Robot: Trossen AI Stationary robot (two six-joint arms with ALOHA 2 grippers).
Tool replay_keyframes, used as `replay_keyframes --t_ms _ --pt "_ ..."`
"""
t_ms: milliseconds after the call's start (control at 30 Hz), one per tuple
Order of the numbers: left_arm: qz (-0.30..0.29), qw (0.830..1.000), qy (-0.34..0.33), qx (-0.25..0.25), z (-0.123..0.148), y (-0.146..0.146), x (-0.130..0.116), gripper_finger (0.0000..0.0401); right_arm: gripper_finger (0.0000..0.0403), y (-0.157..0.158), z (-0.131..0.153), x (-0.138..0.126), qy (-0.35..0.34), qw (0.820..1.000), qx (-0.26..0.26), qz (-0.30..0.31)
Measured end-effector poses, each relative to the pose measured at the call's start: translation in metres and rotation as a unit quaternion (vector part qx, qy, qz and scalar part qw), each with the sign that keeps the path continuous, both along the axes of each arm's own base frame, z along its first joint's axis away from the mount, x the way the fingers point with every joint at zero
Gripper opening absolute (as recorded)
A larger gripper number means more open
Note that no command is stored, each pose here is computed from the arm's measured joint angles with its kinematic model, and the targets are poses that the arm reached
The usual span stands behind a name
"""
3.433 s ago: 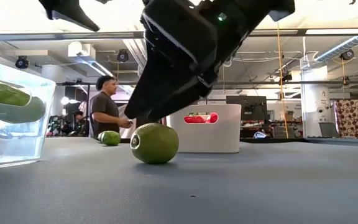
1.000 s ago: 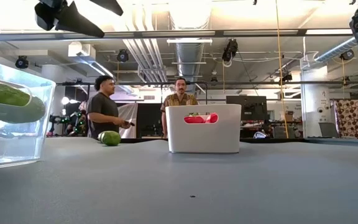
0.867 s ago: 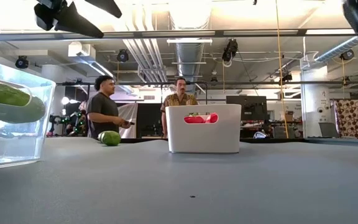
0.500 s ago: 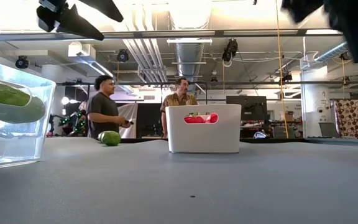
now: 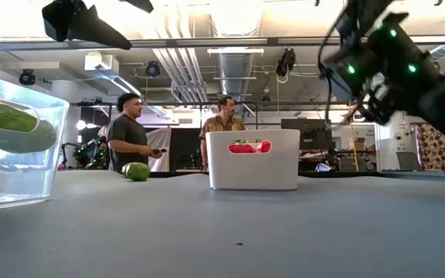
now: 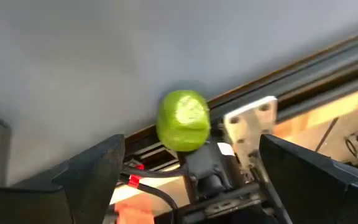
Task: Sort produce into baskets
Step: Put the bottom right lime into the black transparent bin
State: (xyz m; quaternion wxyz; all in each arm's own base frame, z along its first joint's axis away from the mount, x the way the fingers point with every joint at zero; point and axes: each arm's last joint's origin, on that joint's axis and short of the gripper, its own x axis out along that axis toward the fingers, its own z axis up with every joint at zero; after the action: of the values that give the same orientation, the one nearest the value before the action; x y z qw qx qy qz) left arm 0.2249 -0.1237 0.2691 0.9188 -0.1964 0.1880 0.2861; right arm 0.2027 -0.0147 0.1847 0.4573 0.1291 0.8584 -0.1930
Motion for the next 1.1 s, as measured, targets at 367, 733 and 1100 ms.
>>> replay_keyframes --t_ms 367,733,1100 --pt "0.002 1.000 0.003 0.019 0.000 0.001 0.000 0.0361 0.0363 -0.004 -0.029 -0.025 0.046 0.999 0.025 0.008" --pt "0.013 1.000 -0.005 0.028 0.001 0.002 0.000 0.0361 0.0363 -0.004 -0.043 -0.018 0.066 0.996 0.052 0.012" --pt "0.007 1.000 -0.003 0.021 0.000 0.000 0.000 0.0361 0.0362 -0.002 -0.086 -0.017 0.153 0.979 0.131 0.036"
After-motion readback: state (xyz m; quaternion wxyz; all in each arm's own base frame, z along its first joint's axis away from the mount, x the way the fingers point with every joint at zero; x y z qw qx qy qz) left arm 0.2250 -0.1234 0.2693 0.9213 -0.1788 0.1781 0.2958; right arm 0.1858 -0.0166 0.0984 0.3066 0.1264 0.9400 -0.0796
